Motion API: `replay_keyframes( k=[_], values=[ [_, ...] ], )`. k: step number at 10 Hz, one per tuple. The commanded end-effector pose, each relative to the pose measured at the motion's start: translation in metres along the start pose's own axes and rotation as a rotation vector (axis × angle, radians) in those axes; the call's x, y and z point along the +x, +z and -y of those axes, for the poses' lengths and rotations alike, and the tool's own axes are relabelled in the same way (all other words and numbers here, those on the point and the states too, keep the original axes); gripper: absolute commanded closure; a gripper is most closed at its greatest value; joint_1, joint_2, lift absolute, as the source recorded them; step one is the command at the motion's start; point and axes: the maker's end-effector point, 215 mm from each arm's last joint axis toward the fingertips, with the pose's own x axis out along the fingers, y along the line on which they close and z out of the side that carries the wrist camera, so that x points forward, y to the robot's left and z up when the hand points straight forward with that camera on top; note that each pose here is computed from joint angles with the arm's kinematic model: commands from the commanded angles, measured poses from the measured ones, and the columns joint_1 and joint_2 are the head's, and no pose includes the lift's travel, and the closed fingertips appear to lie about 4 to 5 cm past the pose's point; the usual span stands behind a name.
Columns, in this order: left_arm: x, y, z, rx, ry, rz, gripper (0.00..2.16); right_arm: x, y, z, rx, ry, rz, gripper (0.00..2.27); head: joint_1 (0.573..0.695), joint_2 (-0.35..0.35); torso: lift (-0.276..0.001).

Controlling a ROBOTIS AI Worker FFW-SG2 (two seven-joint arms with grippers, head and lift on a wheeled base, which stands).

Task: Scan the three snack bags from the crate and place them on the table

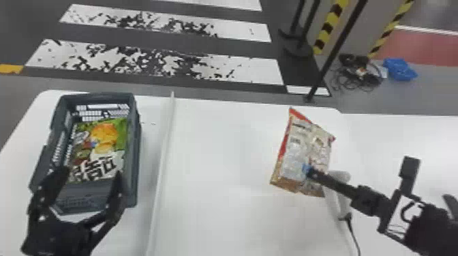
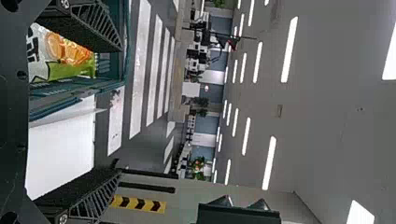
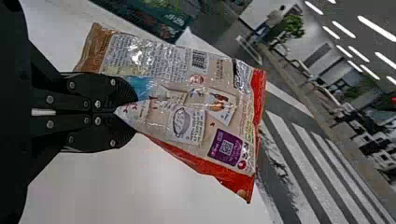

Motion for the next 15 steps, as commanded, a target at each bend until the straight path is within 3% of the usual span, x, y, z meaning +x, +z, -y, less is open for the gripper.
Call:
replay_keyframes(
  k=[1, 3, 5, 7, 8, 10, 11, 12, 13, 14, 15],
  values=[
    [-0.001, -0.002, 0.001, 0.003, -0.002, -0.004, 0.07, -0.023, 0.051, 0.012, 0.064, -0.022, 0.138, 2.14, 0.695, -0.201, -0.037],
    [-0.001, -0.005, 0.001, 0.005, -0.003, -0.007, 0.07, -0.048, 0.097, 0.072, 0.118, -0.149, 0.269, 2.14, 0.695, -0.267, -0.037],
    [-0.002, -0.005, 0.003, 0.005, -0.006, -0.005, 0.07, -0.085, 0.126, 0.146, 0.096, -0.350, 0.374, 2.14, 0.695, -0.350, -0.037],
    [-0.001, -0.005, 0.008, -0.001, -0.017, -0.004, 0.07, -0.127, 0.116, 0.218, 0.104, -0.650, 0.416, 2.14, 0.695, -0.350, -0.037],
    [-0.001, -0.004, 0.013, 0.001, -0.026, -0.002, 0.07, -0.145, 0.097, 0.251, 0.134, -0.789, 0.409, 2.14, 0.695, -0.350, -0.037],
    [-0.001, -0.001, 0.017, -0.001, -0.036, 0.004, 0.07, -0.168, 0.062, 0.289, 0.146, -0.971, 0.393, 2.14, 0.695, -0.350, -0.037],
    [-0.001, -0.001, 0.017, 0.002, -0.039, 0.004, 0.07, -0.176, 0.053, 0.303, 0.139, -1.015, 0.382, 2.11, 0.695, -0.350, -0.037],
    [-0.001, 0.000, 0.017, 0.003, -0.042, 0.007, 0.07, -0.184, 0.045, 0.317, 0.145, -1.072, 0.382, 1.96, 0.695, -0.350, -0.037],
    [-0.001, 0.000, 0.016, 0.004, -0.041, 0.008, 0.07, -0.184, 0.046, 0.319, 0.116, -1.095, 0.382, 1.68, 0.695, -0.350, -0.037],
    [-0.001, 0.000, 0.016, 0.004, -0.040, 0.006, 0.07, -0.176, 0.041, 0.316, 0.109, -1.086, 0.362, 0.62, 0.695, -0.350, -0.037],
    [0.000, 0.001, 0.018, 0.001, -0.041, 0.008, 0.07, -0.162, 0.036, 0.311, 0.091, -1.063, 0.319, 0.00, 0.695, -0.350, -0.037]
  ],
)
